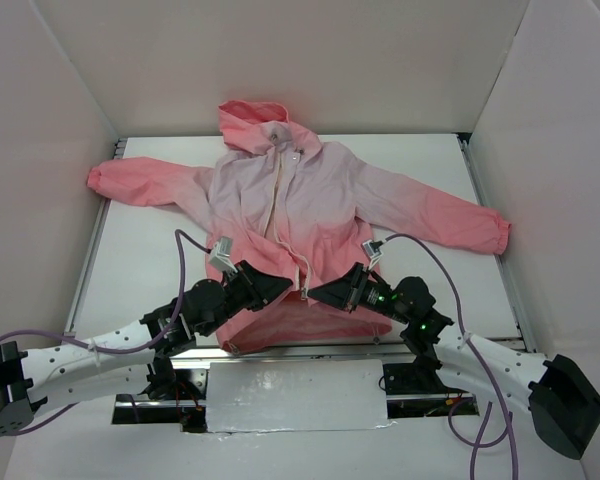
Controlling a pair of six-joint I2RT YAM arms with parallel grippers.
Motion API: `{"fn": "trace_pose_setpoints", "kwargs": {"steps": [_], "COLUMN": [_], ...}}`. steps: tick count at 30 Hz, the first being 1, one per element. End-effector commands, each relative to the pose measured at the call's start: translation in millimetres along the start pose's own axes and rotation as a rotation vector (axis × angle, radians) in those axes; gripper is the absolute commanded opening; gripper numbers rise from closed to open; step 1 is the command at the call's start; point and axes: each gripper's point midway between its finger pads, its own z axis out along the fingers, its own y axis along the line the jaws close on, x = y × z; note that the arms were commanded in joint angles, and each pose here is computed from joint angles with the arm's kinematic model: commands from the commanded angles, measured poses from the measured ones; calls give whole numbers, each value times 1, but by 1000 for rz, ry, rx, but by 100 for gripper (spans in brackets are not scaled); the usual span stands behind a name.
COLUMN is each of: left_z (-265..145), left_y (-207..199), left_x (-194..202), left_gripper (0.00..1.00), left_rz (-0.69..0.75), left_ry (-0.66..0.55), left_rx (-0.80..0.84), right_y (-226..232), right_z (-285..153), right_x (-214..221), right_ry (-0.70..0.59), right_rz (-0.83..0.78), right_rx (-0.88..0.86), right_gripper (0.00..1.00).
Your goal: Zip up the jacket
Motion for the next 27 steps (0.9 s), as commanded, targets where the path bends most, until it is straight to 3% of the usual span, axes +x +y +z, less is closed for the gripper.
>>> {"fn": "trace_pose_setpoints", "kwargs": {"steps": [1,27], "left_z": [-4,-6], "left_y": [-31,-34], "left_x": [-8,-9], "left_gripper": [0,0], "left_rz": [-38,-54], "left_ry": [-17,-20], "left_rx": [113,124], "right_y": [22,21], "right_z": [-3,-5], "right_x": [0,1], "right_ry": [5,3], "right_rz": [-35,-52], "right_rx": [-111,-134], "right_gripper": [0,0]}}
